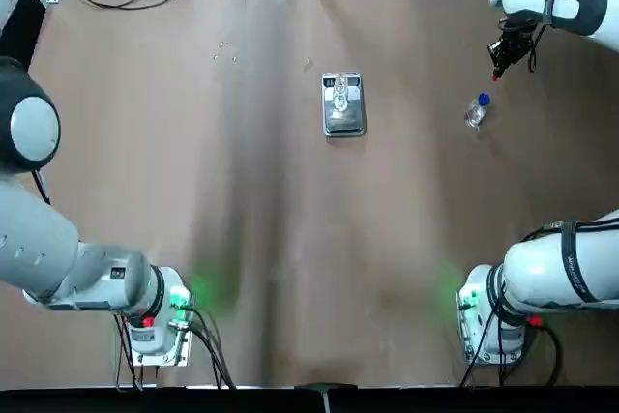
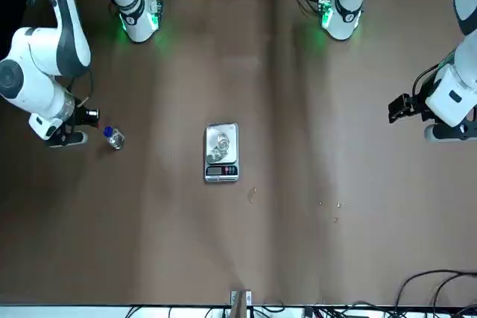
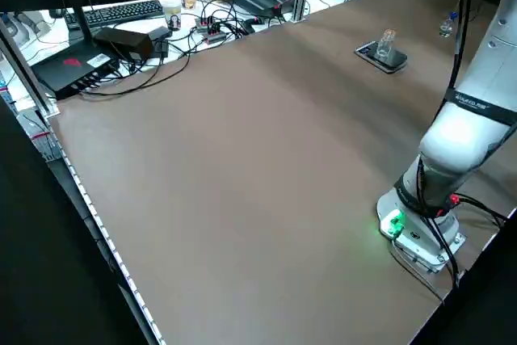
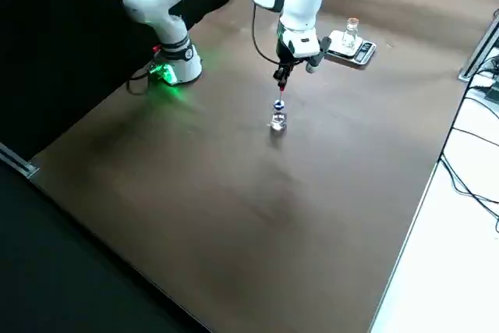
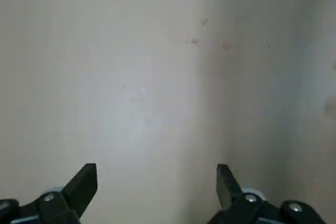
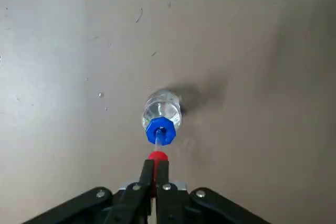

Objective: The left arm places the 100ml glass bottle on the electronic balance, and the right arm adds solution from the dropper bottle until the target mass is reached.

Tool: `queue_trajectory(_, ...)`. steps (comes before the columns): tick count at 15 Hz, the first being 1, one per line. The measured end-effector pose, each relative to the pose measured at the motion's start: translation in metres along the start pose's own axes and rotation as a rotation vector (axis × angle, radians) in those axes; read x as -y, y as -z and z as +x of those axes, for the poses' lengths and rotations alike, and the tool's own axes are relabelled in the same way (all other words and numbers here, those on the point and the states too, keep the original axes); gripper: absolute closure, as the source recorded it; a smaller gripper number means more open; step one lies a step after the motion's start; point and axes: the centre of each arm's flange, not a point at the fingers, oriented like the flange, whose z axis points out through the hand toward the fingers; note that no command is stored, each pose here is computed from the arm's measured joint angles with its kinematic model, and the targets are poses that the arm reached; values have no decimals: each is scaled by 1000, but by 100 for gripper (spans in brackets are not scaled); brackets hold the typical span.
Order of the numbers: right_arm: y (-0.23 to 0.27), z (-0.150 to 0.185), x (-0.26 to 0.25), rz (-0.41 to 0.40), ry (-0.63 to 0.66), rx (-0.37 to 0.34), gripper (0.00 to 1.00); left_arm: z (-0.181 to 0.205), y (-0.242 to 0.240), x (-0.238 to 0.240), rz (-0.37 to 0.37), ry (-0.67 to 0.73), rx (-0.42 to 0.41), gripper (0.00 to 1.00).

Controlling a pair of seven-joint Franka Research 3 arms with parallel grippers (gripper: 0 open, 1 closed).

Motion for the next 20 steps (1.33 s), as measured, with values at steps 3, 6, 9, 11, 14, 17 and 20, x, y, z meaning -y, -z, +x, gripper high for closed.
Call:
queue_trajectory(3, 0, 0, 0, 0, 0, 0, 95, 0, 0, 0, 0, 0, 0, 0)
queue_trajectory(6, 0, 0, 0, -7, 4, 1, 95, 0, 0, 0, 0, 0, 0, 0)
queue_trajectory(9, 0, 0, -1, -18, 9, 3, 95, 0, 0, 0, 0, 0, 0, 0)
queue_trajectory(11, 0, 0, -1, -20, 10, 3, 95, 0, 0, 0, 0, 0, 0, 0)
queue_trajectory(14, 0, -1, -2, -21, 10, 3, 95, 0, 0, 0, 0, 0, 0, 0)
queue_trajectory(17, 0, -1, -2, -21, 9, 3, 95, 0, 0, 0, 0, 0, 0, 0)
queue_trajectory(20, 0, -1, -3, -24, 10, 4, 95, 0, 0, 0, 0, 0, 0, 0)
